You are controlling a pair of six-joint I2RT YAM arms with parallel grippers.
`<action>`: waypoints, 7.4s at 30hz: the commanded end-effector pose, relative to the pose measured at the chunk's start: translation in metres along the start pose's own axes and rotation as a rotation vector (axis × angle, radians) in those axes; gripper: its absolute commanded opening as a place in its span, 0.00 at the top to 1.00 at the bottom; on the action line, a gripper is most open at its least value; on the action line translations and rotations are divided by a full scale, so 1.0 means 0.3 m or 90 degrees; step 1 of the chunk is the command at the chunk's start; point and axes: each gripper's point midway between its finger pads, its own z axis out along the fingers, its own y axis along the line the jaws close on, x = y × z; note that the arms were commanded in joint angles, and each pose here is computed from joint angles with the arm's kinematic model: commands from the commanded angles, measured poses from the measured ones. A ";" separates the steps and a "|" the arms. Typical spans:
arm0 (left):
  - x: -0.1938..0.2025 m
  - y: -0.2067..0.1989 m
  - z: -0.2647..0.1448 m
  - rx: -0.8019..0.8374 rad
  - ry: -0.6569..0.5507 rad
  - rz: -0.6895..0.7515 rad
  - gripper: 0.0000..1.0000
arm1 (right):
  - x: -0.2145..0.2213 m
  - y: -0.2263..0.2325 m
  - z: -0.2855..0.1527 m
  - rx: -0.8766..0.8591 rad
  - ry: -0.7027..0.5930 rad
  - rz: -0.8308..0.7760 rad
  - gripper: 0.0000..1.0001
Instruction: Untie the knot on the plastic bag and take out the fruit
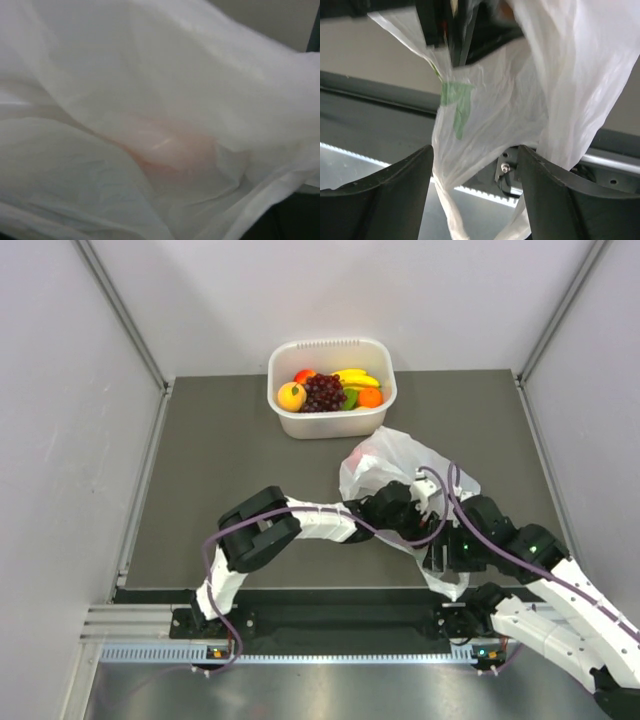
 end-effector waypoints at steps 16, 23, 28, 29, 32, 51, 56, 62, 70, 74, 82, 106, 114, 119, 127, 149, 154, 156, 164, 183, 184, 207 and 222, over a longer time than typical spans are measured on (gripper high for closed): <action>-0.421 -0.051 -0.622 -0.127 -0.174 -0.017 1.00 | -0.363 0.127 -0.063 -0.027 -0.233 -0.022 0.18; -0.665 0.357 -0.815 -0.268 -0.274 -0.036 1.00 | -0.377 0.140 -0.060 -0.033 -0.236 -0.045 0.10; -0.820 0.737 -0.849 -0.401 -0.344 -0.051 1.00 | -0.374 0.144 -0.047 -0.040 -0.236 -0.057 0.05; -0.835 0.828 -0.879 -0.424 -0.361 -0.069 1.00 | -0.372 0.143 -0.042 -0.038 -0.233 -0.061 0.04; -0.881 1.023 -0.870 -0.454 -0.401 -0.089 1.00 | -0.367 0.138 -0.027 -0.033 -0.227 -0.069 0.00; -0.880 1.492 -0.875 -0.570 -0.469 -0.156 0.01 | -0.352 0.184 0.064 -0.077 -0.205 -0.084 0.00; -0.869 1.390 -0.936 -0.547 -0.492 -0.160 0.01 | -0.369 0.196 0.065 -0.080 -0.207 -0.090 0.00; -0.955 1.107 -1.116 -0.485 -0.571 -0.134 0.01 | -0.388 0.221 0.068 -0.098 -0.219 -0.089 0.00; -0.838 0.740 -1.020 -0.350 -0.474 -0.102 0.01 | -0.440 0.240 0.064 -0.101 -0.255 -0.082 0.01; -0.698 0.530 -0.866 -0.248 -0.362 -0.060 0.01 | -0.453 0.246 0.066 -0.097 -0.253 -0.086 0.05; -0.498 0.332 -0.727 -0.175 -0.199 0.018 0.01 | -0.437 0.244 0.027 -0.115 -0.268 -0.095 0.08; -0.532 0.152 -0.769 -0.086 -0.233 -0.002 1.00 | -0.406 0.358 0.036 -0.240 -0.253 -0.141 0.34; -0.534 0.070 -0.822 -0.057 -0.270 -0.044 1.00 | -0.500 0.432 0.089 -0.237 -0.308 -0.125 0.63; -0.469 0.069 -0.776 -0.050 -0.238 -0.078 1.00 | -0.571 0.405 0.192 -0.132 -0.344 -0.098 0.60; -0.485 -0.027 -0.827 -0.022 -0.266 -0.099 1.00 | -0.649 0.311 0.338 0.003 -0.389 0.011 0.22; -0.217 -0.095 -0.851 -0.019 -0.186 -0.208 1.00 | -0.738 0.289 0.573 0.025 -0.496 0.073 0.00; -0.199 -0.083 -0.854 -0.030 -0.185 -0.212 1.00 | -0.755 0.283 0.629 0.031 -0.493 0.062 0.00; -0.212 -0.089 -0.862 -0.027 -0.192 -0.207 1.00 | -0.762 0.287 0.666 0.034 -0.481 0.054 0.00; -0.212 -0.083 -0.868 -0.034 -0.195 -0.201 1.00 | -0.763 0.277 0.694 0.009 -0.479 0.062 0.14; -0.200 0.124 -0.899 -0.237 -0.266 -0.200 1.00 | -0.322 0.373 0.320 -0.248 -0.195 -0.143 1.00; -0.206 0.134 -0.903 -0.247 -0.272 -0.196 1.00 | -0.301 0.376 0.296 -0.262 -0.184 -0.153 1.00; -0.122 0.143 -0.889 -0.232 -0.268 -0.213 1.00 | -0.943 0.696 -0.281 -0.316 -0.465 -0.346 1.00; -0.135 0.077 -0.918 -0.171 -0.272 -0.213 1.00 | -1.642 0.507 0.321 -0.111 -0.465 -0.136 1.00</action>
